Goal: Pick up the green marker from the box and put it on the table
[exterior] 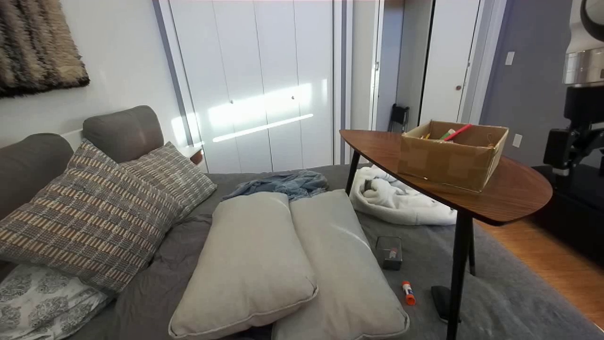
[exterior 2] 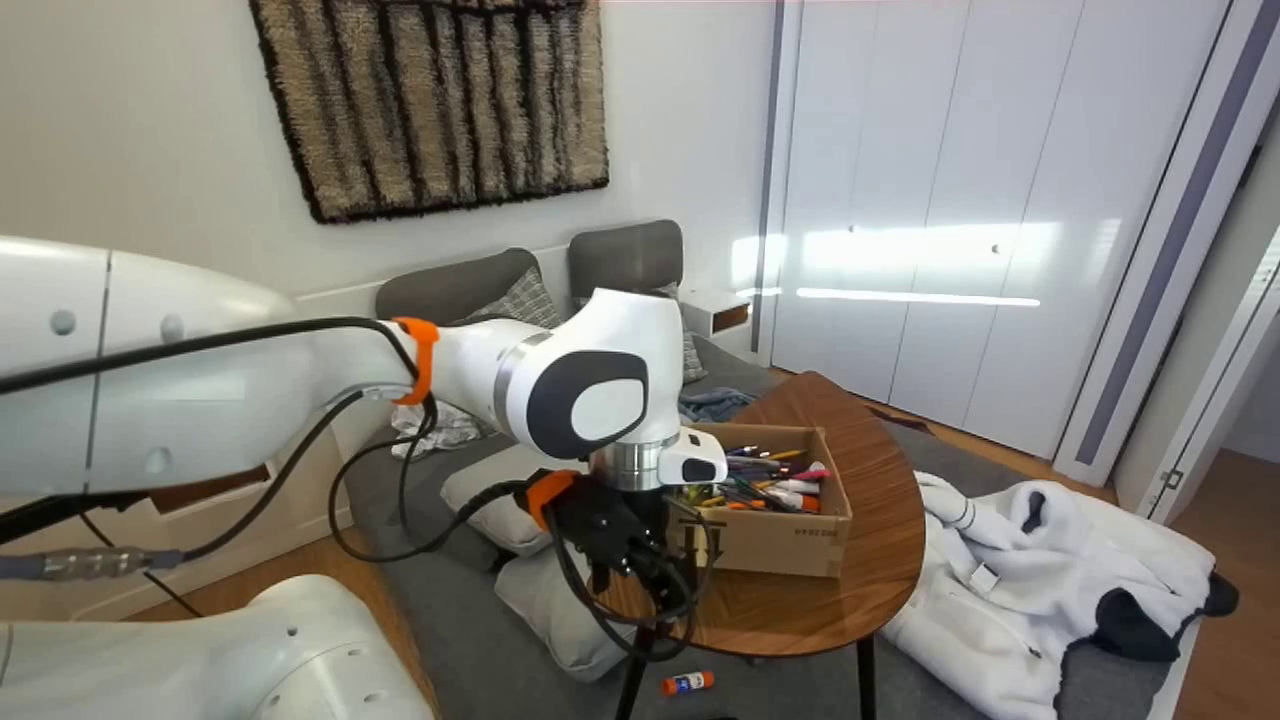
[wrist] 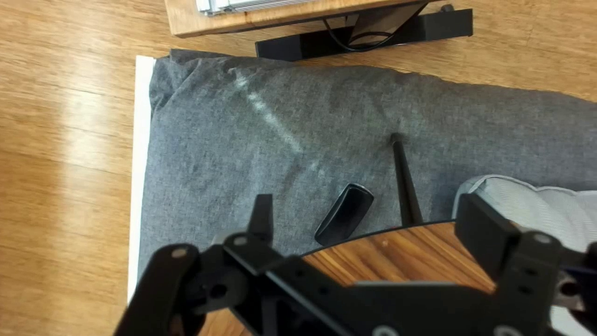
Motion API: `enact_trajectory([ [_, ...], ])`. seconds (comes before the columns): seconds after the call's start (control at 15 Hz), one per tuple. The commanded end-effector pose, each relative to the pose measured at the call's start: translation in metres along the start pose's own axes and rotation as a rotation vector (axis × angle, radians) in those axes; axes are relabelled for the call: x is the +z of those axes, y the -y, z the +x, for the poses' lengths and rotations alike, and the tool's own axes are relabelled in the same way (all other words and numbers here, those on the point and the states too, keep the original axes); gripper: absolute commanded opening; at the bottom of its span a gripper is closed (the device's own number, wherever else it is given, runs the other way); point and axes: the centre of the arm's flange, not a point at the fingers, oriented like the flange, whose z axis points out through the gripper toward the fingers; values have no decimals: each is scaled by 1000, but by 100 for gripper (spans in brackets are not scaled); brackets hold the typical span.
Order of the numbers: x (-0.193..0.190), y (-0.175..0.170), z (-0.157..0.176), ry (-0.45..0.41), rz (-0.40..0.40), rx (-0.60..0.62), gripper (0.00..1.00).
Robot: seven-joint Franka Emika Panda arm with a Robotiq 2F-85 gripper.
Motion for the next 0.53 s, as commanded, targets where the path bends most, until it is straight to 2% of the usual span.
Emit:
enact_trajectory([
  [0.0, 15, 29, 0, 40, 140, 5, 100],
  [0.2, 20, 62, 0, 118, 252, 5, 100],
  [0.27, 10, 41, 3, 76, 190, -7, 100],
  [0.47, 10, 45, 5, 85, 192, -13, 100],
])
